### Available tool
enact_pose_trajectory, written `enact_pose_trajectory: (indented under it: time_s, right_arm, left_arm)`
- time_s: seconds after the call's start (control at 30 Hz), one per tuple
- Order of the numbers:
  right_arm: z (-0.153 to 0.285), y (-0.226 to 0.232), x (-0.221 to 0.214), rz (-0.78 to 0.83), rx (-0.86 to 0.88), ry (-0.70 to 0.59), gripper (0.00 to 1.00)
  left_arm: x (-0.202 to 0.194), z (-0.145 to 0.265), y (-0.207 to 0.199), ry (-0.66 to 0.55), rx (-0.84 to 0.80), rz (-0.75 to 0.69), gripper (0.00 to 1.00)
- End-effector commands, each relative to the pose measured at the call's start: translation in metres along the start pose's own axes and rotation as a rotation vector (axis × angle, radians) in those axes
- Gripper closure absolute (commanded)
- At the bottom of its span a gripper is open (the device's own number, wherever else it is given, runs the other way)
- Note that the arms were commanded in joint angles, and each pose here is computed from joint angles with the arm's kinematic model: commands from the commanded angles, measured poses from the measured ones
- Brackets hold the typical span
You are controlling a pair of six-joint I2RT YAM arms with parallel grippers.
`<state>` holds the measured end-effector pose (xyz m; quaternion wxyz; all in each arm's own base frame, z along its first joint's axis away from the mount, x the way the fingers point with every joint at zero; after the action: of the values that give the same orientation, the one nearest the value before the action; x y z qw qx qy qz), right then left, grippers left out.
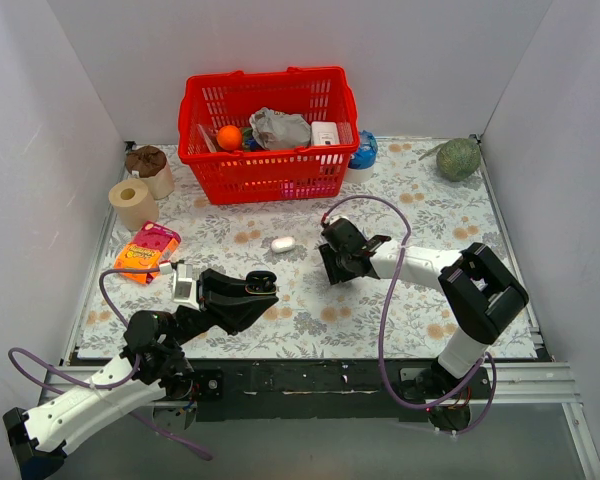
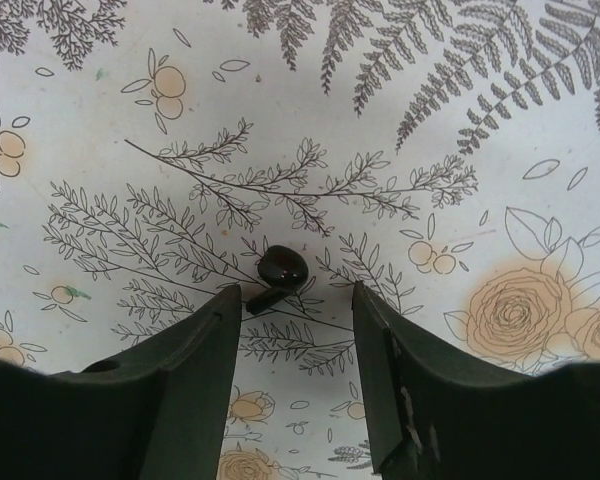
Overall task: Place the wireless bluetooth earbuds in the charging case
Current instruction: Pick up the earbud from the center of the board.
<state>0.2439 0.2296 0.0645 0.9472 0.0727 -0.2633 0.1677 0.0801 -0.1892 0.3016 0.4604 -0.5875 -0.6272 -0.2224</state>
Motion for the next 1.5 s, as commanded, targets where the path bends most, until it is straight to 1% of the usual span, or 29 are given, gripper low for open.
enact_pose_trajectory:
  time_s: [0.0,0.3,0.37,0.6,0.77,0.97,1.07,1.1,1.13,1.2,1.33,1.37,1.43,1.47]
  right_arm:
    - [0.015,0.008,0.009,-0.170,0.023,-0.005,0.45]
    - [0.001,0.011,-0.005,-0.343,0.006,0.047,0.50]
    - [-0.004,0.013,-0.009,-0.362,0.002,0.071,0.51]
    - [-0.016,0.015,-0.020,-0.391,-0.015,0.131,0.63]
    - [-0.021,0.011,-0.028,-0.383,-0.043,0.154,0.66]
    - [-0.022,0.006,-0.036,-0.344,-0.056,0.172,0.74]
    - [-0.022,0.002,-0.040,-0.311,-0.067,0.177,0.82]
    - [-0.021,0.002,-0.040,-0.304,-0.066,0.175,0.88]
    - [-0.021,0.001,-0.040,-0.297,-0.069,0.175,0.91]
    - [-0.016,-0.001,-0.034,-0.280,-0.069,0.141,0.99]
    - [0.002,-0.002,-0.010,-0.262,-0.047,0.014,0.99]
    - [0.012,-0.003,0.002,-0.259,-0.041,-0.041,0.99]
    - [0.023,-0.003,0.015,-0.243,-0.036,-0.091,0.99]
    - [0.034,-0.004,0.026,-0.237,-0.030,-0.142,0.99]
  left_arm:
    - [0.007,-0.001,-0.003,-0.023,-0.008,-0.004,1.00]
    - [0.008,0.001,-0.003,-0.028,-0.007,0.000,1.00]
    - [0.008,0.002,-0.003,-0.030,-0.003,0.000,1.00]
    - [0.008,0.003,-0.001,-0.030,0.014,-0.003,1.00]
    - [0.009,0.004,-0.001,-0.035,0.018,0.000,1.00]
    - [0.010,0.006,-0.001,-0.035,0.024,-0.001,1.00]
    - [0.010,0.006,-0.001,-0.034,0.026,-0.001,1.00]
    - [0.010,0.007,-0.001,-0.034,0.026,-0.001,1.00]
    - [0.009,0.007,-0.001,-0.032,0.025,0.001,1.00]
    - [0.009,0.006,-0.001,-0.031,0.027,0.001,1.00]
    - [0.011,0.006,-0.001,-0.041,0.026,-0.001,1.00]
    - [0.011,0.005,-0.001,-0.040,0.025,-0.001,1.00]
    - [0.012,0.004,-0.002,-0.043,0.021,-0.005,1.00]
    - [0.012,0.003,-0.001,-0.041,0.024,-0.006,1.00]
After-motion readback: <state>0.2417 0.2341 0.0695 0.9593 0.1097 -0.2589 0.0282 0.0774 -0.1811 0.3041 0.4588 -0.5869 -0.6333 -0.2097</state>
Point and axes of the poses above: each gripper's point midway between its finger pads, its own z axis back along the fingers, its own y axis along the line the jaws close on, x = y × z, the point moved 5 cm from there along z, back along the fingers, and after that the axes turned 4 degrees about -z, right-handed, at the moved point
